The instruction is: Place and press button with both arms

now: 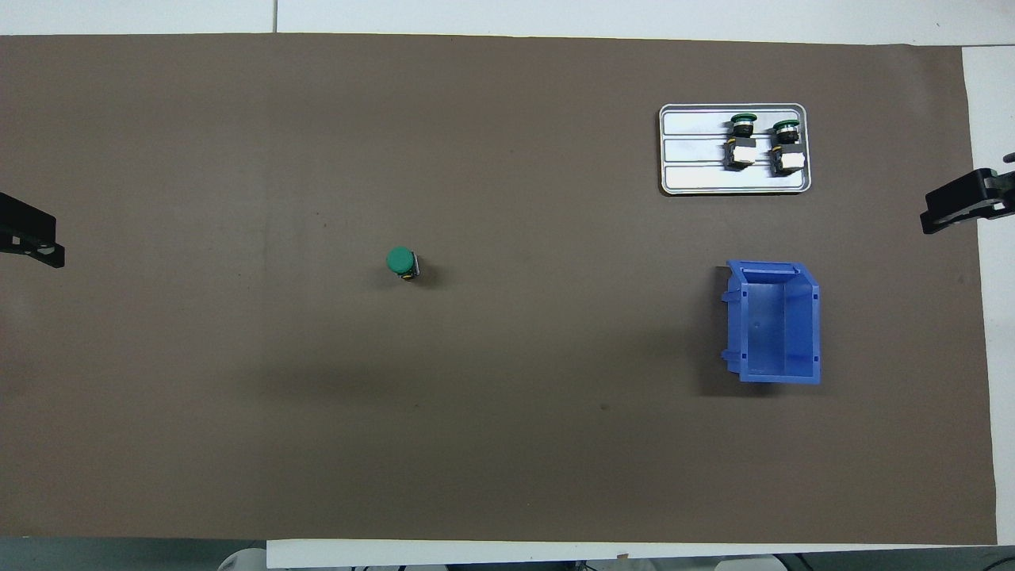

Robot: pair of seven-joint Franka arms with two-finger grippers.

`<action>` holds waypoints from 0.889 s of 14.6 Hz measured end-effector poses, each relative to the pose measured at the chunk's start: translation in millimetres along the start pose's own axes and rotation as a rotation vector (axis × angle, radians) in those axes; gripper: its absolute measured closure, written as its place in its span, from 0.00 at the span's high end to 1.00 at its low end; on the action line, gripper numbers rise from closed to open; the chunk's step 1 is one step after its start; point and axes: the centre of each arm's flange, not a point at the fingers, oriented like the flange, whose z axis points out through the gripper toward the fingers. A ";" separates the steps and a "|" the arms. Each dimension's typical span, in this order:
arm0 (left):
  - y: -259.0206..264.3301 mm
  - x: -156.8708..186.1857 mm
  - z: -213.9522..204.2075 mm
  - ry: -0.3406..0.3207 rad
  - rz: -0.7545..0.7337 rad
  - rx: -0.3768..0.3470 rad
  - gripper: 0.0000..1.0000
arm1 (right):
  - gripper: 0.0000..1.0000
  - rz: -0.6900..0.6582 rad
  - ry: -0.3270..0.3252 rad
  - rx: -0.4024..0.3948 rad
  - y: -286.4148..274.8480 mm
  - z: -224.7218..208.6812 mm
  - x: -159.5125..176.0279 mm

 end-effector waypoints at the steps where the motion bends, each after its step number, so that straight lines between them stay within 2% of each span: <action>1: -4.8 -1.4 -2.3 0.005 0.005 -0.001 1.00 | 1.00 0.000 0.000 0.000 0.0 0.0 0.0; 13: 3.1 -7.1 -7.4 0.017 0.044 0.003 1.00 | 1.00 0.000 0.001 0.000 0.0 -0.1 0.0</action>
